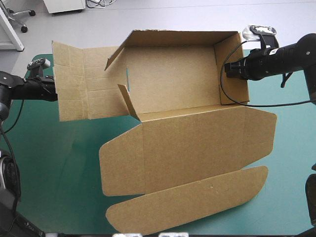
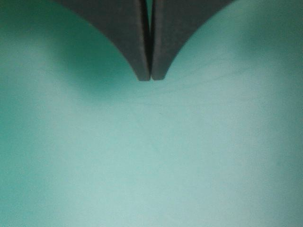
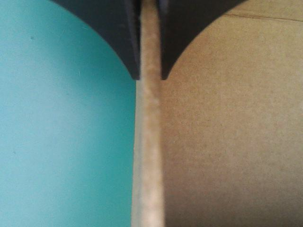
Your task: Fold the box
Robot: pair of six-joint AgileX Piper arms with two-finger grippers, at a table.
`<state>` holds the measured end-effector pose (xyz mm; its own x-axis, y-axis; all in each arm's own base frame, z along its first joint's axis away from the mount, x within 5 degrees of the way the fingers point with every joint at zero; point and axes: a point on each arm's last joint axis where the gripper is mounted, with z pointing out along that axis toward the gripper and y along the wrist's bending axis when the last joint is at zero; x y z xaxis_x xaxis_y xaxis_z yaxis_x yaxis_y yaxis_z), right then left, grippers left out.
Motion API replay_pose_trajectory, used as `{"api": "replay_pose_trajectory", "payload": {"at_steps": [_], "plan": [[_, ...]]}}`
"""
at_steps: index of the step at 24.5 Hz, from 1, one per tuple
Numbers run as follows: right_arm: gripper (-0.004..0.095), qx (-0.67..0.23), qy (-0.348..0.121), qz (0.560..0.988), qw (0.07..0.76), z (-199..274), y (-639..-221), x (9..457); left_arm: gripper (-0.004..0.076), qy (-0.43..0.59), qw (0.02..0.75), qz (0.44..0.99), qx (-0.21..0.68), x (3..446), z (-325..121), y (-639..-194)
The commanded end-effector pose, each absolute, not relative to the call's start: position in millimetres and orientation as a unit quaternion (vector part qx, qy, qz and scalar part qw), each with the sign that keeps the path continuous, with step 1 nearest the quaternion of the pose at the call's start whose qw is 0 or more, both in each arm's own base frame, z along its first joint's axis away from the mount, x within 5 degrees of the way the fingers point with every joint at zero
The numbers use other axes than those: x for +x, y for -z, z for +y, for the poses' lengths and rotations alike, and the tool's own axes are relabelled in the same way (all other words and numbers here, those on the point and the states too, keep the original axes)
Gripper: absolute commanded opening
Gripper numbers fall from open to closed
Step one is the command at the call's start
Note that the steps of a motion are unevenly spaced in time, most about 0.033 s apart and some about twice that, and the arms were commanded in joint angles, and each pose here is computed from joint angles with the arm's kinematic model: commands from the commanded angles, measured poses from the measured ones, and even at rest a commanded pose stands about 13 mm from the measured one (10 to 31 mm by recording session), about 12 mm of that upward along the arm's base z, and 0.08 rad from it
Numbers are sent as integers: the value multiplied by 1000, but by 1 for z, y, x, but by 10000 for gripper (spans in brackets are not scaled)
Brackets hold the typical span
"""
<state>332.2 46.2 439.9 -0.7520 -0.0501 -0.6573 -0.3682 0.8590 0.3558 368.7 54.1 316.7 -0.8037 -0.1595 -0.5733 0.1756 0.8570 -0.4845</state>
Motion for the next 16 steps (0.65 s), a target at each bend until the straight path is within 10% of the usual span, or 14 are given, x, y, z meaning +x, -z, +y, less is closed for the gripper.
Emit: {"api": "replay_pose_trajectory", "payload": {"at_steps": [1,16], "plan": [[-27,-129,-275,877,372,52,-468,314,-15,347,344,872,18,359,39,-335],[-27,-134,-270,867,396,64,-466,325,-15,483,293,815,129,342,-39,-341]]}}
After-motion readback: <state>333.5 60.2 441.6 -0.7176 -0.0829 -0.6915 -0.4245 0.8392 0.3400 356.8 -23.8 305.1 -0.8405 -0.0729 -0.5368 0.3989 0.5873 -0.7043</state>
